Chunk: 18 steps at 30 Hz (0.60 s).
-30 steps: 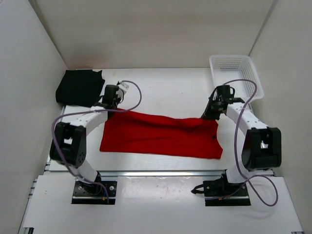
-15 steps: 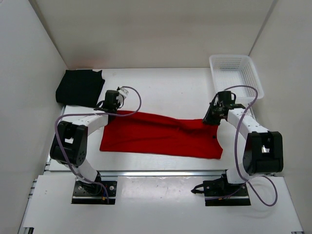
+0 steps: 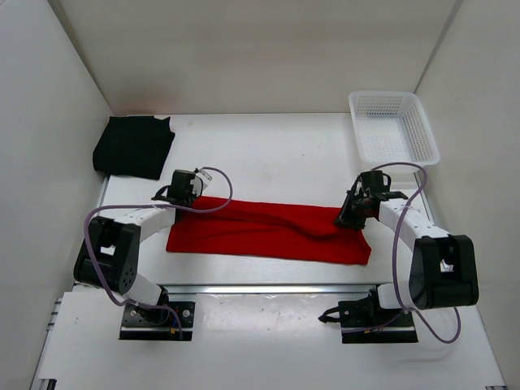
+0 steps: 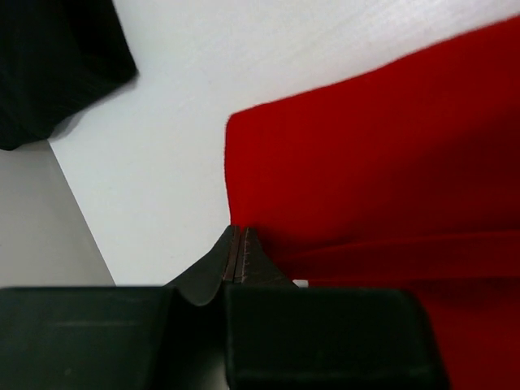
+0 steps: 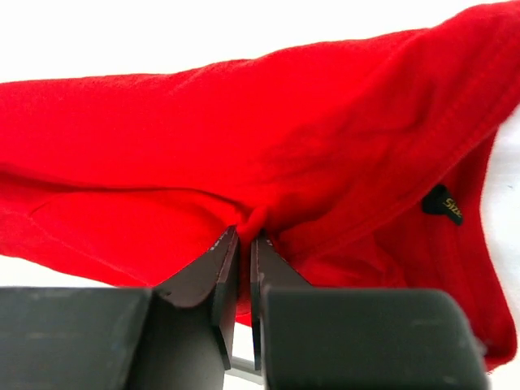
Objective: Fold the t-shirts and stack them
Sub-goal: Fold the other side of the tshirt into a rectangle
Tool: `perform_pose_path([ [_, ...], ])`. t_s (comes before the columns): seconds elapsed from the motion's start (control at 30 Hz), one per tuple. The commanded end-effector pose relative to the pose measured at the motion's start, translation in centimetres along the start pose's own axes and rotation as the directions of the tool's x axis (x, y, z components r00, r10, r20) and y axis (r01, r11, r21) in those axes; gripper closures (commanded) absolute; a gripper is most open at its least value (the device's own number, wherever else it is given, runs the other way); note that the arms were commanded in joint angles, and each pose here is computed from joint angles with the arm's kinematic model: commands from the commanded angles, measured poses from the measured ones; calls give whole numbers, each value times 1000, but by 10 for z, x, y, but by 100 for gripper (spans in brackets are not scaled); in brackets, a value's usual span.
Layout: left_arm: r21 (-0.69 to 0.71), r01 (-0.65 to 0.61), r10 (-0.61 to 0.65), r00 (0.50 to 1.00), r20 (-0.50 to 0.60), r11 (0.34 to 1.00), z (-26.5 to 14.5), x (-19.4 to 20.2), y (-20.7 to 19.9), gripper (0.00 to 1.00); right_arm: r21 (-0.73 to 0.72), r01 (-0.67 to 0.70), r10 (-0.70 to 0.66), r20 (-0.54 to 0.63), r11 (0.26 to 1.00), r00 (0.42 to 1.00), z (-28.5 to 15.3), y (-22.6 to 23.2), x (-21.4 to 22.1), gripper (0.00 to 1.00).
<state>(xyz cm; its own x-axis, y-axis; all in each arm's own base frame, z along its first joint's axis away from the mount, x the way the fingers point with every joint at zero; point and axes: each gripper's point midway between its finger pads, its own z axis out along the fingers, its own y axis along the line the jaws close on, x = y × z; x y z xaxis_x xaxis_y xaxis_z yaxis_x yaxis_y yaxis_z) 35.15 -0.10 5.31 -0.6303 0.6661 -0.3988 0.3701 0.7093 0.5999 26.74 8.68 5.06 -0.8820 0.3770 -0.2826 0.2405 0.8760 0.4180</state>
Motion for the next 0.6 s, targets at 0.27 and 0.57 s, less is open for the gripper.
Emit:
perform_pose_path([
  [0.27, 25, -22, 23, 999, -31, 999, -19, 13, 0, 47, -48, 1, -2, -19, 999, 1000, -6, 2, 9, 71],
  [0.57, -24, 69, -70, 997, -37, 997, -44, 8, 22, 38, -62, -37, 41, 55, 997, 998, -31, -7, 14, 69],
])
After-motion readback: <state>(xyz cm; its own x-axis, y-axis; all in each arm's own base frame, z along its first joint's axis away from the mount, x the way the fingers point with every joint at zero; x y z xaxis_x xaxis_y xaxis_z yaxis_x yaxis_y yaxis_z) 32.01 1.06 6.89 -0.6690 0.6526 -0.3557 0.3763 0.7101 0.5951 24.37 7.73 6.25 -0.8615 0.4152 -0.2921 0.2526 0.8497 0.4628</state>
